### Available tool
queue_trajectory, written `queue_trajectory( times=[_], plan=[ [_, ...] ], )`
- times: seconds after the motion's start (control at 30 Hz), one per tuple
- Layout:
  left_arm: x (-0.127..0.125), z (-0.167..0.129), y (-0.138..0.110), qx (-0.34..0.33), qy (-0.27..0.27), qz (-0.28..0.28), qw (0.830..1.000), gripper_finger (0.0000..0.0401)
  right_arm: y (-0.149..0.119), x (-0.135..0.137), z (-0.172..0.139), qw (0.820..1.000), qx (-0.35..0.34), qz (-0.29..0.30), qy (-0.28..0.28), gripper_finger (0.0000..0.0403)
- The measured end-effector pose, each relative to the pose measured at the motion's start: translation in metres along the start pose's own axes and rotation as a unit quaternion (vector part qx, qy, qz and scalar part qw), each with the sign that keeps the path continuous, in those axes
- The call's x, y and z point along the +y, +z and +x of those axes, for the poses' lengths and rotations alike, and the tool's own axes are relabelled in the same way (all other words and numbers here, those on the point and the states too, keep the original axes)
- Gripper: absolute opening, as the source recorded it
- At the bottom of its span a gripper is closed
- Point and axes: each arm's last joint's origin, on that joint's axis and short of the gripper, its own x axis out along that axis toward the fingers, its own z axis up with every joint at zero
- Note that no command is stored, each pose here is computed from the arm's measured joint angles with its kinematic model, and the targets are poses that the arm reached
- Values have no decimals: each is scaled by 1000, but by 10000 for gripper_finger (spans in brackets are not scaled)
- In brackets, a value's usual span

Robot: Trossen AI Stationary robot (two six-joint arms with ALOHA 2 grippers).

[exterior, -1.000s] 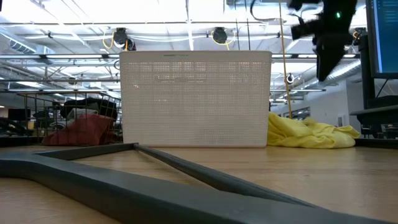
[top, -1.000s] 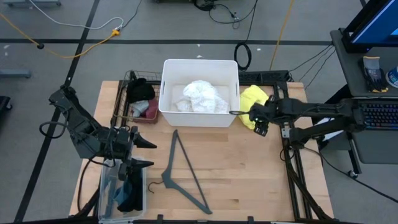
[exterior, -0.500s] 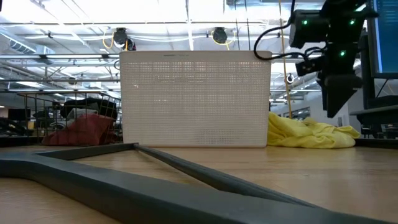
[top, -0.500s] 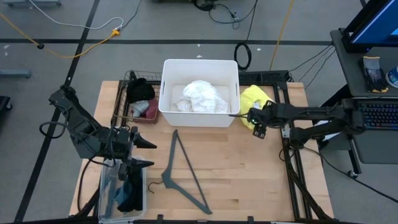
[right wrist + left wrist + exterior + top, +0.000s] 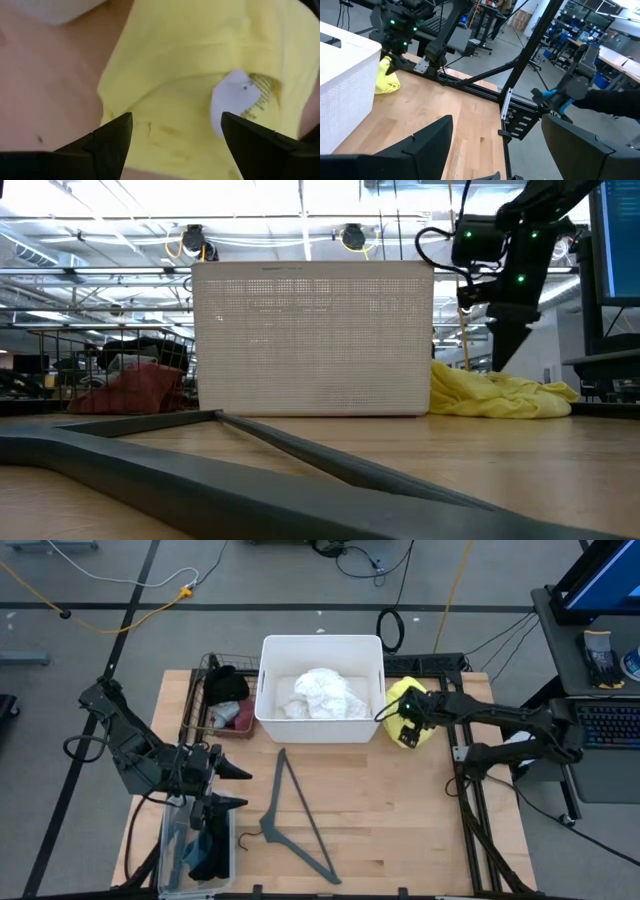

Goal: Pick & Place Cloths
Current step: Put the yellow shirt into the white bin

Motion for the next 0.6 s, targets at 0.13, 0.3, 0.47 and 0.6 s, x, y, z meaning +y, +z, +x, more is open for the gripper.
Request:
queue_trajectory(
  times=[0.13,0.3,0.47,0.6],
  plan=[
    [0,0,0,0,0,-7,1000,310,7,-10,8,999,-9,33,11,299],
    [0,0,0,0,0,-8,1000,310,15,-17,23,998,-8,58,18,299],
    [0,0,0,0,0,-9,1000,310,17,-18,44,997,33,63,13,299],
    [0,0,0,0,0,-10,1000,310,15,-15,63,995,66,70,11,299]
  ],
)
